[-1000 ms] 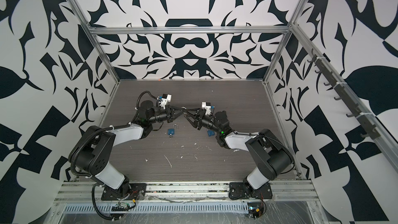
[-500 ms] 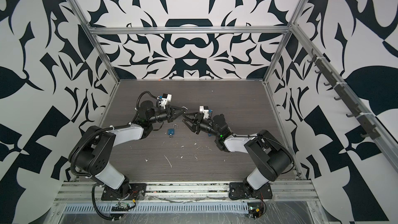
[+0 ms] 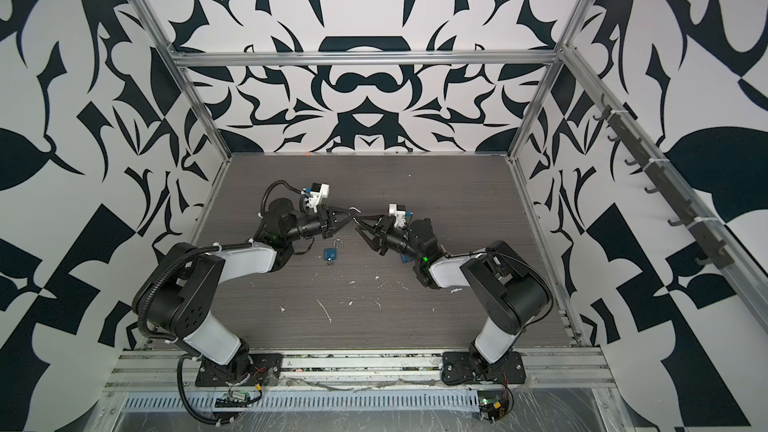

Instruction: Lock with the key

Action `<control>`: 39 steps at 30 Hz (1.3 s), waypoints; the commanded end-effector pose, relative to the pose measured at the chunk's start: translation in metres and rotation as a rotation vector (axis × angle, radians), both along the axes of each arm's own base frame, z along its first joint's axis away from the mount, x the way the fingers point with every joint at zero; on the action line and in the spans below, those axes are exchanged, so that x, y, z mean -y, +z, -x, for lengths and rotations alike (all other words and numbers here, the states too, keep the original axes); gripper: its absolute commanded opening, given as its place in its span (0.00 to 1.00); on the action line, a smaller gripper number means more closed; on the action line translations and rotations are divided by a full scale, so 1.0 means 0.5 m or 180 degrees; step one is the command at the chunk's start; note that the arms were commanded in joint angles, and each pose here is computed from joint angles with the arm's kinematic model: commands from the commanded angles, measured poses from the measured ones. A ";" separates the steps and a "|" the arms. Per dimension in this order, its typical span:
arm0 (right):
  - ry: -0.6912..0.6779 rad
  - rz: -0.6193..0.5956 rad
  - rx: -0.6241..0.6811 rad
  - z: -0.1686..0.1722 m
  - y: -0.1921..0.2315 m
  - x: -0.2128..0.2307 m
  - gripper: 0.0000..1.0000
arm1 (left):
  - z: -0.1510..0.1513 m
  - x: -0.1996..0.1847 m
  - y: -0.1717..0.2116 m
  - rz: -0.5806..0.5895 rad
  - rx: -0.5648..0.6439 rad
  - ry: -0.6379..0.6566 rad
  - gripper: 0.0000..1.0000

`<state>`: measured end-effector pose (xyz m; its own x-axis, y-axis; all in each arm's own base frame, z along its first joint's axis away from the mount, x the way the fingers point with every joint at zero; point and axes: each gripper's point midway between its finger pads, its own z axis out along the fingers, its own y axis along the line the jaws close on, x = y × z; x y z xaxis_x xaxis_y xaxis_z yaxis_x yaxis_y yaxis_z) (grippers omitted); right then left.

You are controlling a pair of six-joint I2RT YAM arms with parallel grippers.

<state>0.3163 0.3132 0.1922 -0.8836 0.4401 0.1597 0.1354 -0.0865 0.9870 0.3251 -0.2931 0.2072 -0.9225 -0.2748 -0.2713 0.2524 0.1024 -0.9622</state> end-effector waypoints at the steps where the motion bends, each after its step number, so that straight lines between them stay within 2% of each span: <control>1: -0.0095 -0.0277 0.0362 -0.018 0.088 0.007 0.40 | 0.004 0.002 0.014 0.0127 0.0101 -0.0041 0.00; 5: -0.0131 -0.0278 0.0378 -0.020 0.096 0.014 0.38 | 0.003 0.004 0.010 0.0199 0.0075 -0.0059 0.00; 9: -0.0190 -0.0264 0.0391 -0.020 0.099 0.029 0.30 | 0.003 0.005 0.002 0.0201 0.0046 -0.0066 0.00; 18: -0.0225 -0.0175 0.0491 -0.019 0.103 0.050 0.21 | 0.006 0.003 -0.004 0.0163 0.0036 -0.0059 0.00; 22: -0.0252 -0.0015 0.0536 -0.019 0.095 0.061 0.17 | 0.007 0.001 -0.003 0.0169 0.0027 -0.0041 0.00; 27: -0.0213 0.0274 0.0753 -0.012 0.102 0.073 0.00 | 0.007 0.003 -0.002 0.0162 -0.0003 -0.0049 0.00; 29: -0.0153 0.0400 0.0896 -0.007 0.110 0.075 0.00 | 0.010 0.005 0.003 0.0168 0.0006 -0.0094 0.01; 31: -0.0021 0.0581 0.0972 -0.001 0.105 0.078 0.00 | 0.015 0.005 0.010 0.0168 0.0037 -0.0123 0.38; 33: 0.0135 0.0736 0.1023 0.008 0.101 0.083 0.00 | 0.023 0.003 0.017 0.0136 0.0099 -0.0140 0.58; 35: 0.0390 0.0811 0.1138 0.024 0.107 0.082 0.00 | 0.030 -0.002 0.026 0.0084 0.0175 -0.0161 0.64; 39: 0.0750 0.1005 0.1410 0.055 0.108 0.093 0.00 | 0.044 -0.032 0.034 -0.0095 0.0273 -0.0110 0.67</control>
